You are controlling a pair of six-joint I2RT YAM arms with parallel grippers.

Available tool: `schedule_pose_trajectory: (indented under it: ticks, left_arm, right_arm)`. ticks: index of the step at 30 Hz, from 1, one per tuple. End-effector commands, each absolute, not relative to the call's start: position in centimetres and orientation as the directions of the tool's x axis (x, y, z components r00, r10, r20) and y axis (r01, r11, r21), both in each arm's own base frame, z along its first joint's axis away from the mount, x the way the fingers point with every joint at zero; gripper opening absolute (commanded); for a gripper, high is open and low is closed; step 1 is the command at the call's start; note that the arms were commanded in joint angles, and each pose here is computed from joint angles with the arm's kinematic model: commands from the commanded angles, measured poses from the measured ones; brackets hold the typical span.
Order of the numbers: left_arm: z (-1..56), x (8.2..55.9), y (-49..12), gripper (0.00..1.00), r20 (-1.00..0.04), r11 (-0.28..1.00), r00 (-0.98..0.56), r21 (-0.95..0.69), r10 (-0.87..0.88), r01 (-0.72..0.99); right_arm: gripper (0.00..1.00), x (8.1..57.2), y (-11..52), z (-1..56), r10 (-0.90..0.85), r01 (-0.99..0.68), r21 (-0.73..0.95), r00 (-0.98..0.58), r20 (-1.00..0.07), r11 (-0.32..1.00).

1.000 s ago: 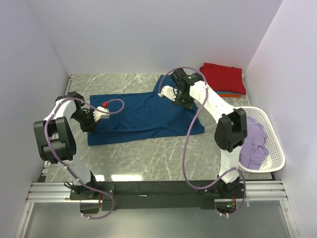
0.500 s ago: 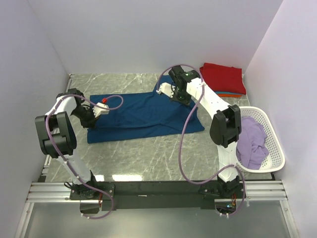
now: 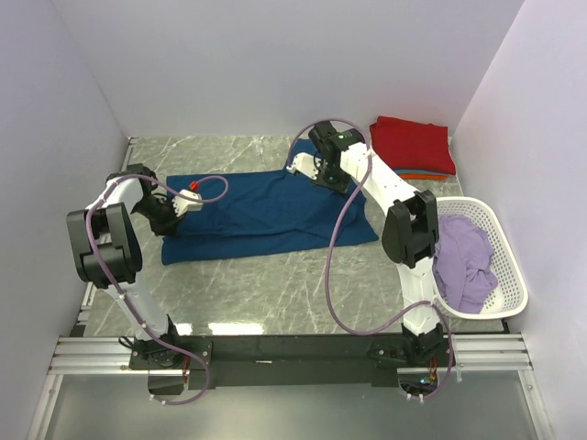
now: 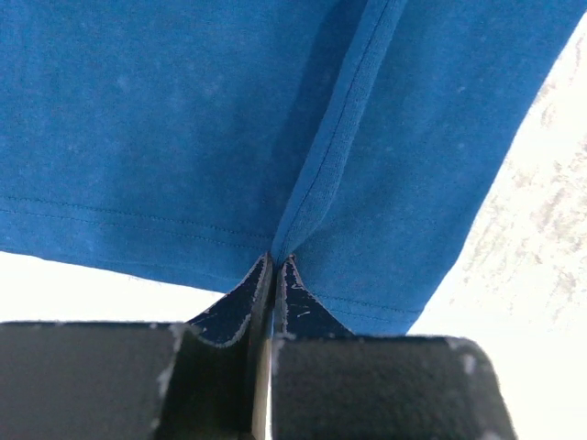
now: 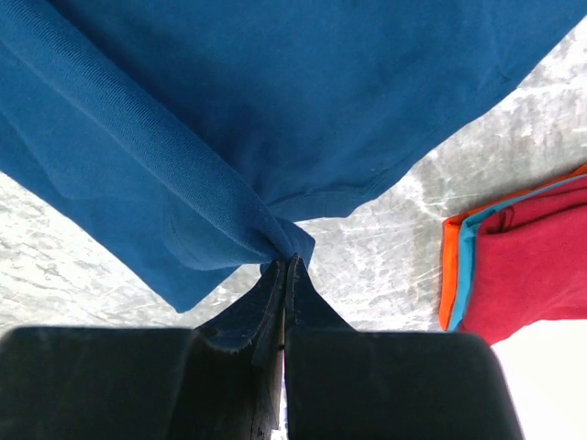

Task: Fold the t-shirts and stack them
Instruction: Fold the tshirt

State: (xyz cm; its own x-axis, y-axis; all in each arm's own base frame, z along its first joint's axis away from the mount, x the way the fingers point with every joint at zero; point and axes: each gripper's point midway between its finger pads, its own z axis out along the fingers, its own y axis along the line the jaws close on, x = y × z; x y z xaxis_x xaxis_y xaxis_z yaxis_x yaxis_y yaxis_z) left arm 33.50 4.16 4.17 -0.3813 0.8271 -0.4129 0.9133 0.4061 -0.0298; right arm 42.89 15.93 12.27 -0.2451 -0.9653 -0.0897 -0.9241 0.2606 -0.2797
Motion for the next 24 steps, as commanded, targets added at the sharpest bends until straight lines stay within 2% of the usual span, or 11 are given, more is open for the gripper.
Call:
schedule_pose_trajectory:
  ticks: [1,24]
  left_arm:
    - [4.6,34.6,4.2,0.05,-0.436,0.422,-0.384,-0.011,0.814,0.907]
    - [4.6,36.3,4.9,0.04,-0.426,0.438,-0.396,0.001,0.814,0.899]
  right_arm:
    - [0.00,44.3,15.6,13.6,-0.968,-0.912,-0.326,-0.233,-0.090,0.249]
    - [0.00,46.0,15.6,13.1,-0.970,-0.904,-0.354,-0.225,-0.090,0.242]
